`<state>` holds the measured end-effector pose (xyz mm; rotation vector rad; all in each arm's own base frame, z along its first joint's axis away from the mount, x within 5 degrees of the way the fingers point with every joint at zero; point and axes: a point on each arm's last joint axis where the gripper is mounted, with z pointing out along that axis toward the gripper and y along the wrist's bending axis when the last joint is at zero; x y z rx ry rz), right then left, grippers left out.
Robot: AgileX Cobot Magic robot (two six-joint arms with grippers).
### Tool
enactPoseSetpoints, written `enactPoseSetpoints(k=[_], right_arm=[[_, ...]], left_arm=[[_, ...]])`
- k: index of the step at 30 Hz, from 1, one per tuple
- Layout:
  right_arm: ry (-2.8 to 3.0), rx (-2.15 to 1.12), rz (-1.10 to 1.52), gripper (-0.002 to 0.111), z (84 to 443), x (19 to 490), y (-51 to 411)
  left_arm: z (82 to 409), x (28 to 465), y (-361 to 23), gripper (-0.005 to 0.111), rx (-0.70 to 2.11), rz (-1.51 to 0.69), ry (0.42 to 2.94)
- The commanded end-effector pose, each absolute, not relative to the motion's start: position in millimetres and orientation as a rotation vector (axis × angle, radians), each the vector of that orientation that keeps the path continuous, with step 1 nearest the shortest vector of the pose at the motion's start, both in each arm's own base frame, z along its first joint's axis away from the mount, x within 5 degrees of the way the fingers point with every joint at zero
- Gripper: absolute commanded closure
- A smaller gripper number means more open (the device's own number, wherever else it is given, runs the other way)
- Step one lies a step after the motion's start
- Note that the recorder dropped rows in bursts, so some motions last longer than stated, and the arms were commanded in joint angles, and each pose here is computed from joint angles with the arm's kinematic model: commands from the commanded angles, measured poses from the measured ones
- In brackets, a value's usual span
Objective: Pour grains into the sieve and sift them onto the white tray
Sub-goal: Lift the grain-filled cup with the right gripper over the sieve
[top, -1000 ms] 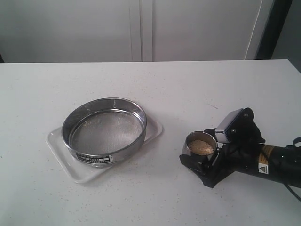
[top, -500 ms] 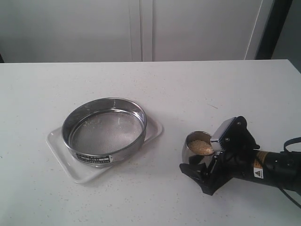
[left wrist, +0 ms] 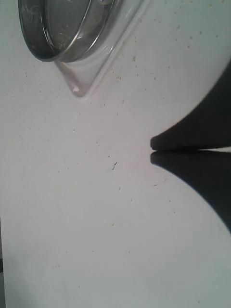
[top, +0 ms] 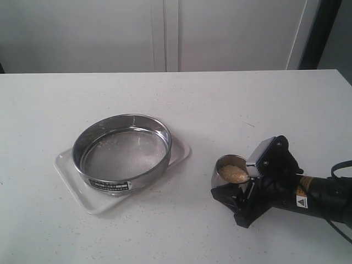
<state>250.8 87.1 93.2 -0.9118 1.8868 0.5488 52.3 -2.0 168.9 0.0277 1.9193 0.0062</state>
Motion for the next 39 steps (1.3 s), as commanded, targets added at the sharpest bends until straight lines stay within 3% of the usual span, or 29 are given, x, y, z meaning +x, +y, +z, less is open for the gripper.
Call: enactPoseSetpoints(k=[1, 39], right_arm=[[1.842, -0.924, 0.544, 0.108, 98.9, 252.7, 88.5], [1.814, -0.934, 0.47, 0.108, 198.1, 240.0, 84.1]], left_arm=[[167.2, 52.0, -2.3, 0.107, 0.019, -0.004, 1.923], [167.2, 52.0, -2.3, 0.107, 0.019, -0.004, 1.923]])
